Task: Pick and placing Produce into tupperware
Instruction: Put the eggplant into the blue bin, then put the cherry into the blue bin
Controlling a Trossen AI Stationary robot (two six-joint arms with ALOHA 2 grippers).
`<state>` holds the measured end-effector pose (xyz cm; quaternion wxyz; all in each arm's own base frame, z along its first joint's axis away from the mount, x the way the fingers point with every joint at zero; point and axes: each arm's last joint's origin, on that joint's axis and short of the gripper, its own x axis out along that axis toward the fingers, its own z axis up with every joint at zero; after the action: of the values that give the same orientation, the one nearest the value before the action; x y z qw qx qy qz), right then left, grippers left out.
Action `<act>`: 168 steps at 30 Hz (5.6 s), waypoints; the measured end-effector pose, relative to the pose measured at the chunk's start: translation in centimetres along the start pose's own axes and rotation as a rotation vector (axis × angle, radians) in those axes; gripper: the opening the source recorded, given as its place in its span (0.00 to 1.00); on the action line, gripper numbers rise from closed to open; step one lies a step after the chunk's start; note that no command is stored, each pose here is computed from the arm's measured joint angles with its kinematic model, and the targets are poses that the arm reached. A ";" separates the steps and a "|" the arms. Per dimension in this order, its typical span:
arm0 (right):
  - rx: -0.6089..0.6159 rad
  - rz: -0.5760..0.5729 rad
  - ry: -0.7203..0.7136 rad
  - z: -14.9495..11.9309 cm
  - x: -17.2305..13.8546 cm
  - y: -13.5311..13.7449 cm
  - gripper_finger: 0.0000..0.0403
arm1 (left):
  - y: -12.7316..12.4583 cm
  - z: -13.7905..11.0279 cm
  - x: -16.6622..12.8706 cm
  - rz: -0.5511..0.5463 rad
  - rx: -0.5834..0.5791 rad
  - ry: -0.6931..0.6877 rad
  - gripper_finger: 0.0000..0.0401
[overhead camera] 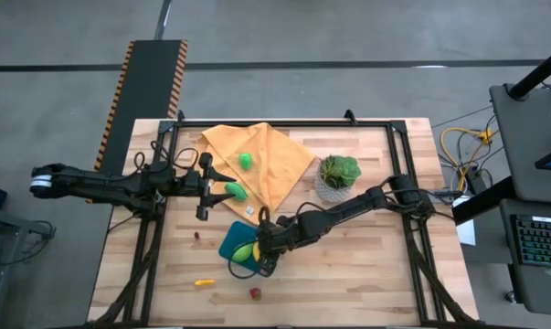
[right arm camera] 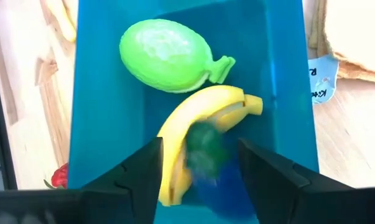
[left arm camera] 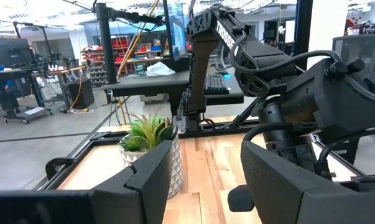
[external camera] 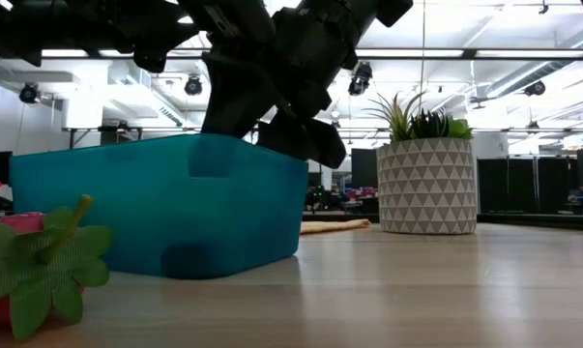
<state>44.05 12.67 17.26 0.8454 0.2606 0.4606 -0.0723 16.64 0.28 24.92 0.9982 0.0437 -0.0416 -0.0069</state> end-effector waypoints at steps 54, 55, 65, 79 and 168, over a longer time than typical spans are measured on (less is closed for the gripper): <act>-0.791 0.041 -1.089 -11.6 -22.9 -13.2 0.48 | 0.0 -0.3 0.1 -0.010 -0.028 0.029 0.44; -0.789 0.039 -1.098 -11.4 -23.1 -13.1 0.48 | 0.0 -0.3 0.1 -0.009 -0.028 0.029 0.44; -0.881 -0.047 -1.132 -9.6 -24.0 -12.0 0.48 | 0.0 0.1 0.1 -0.005 -0.025 -0.015 0.44; -0.893 -0.075 -1.099 -8.6 -23.5 -11.5 0.48 | -0.2 1.9 -1.3 -0.038 -0.033 0.136 0.44; -0.785 -0.011 -1.040 -8.8 -22.9 -11.7 0.48 | -9.6 -7.7 4.1 1.393 -1.004 1.581 0.44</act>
<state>20.34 4.44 27.75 0.9900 -0.1387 -0.0151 -0.0195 21.30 -8.73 16.75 0.4392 -0.3962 0.5841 0.5559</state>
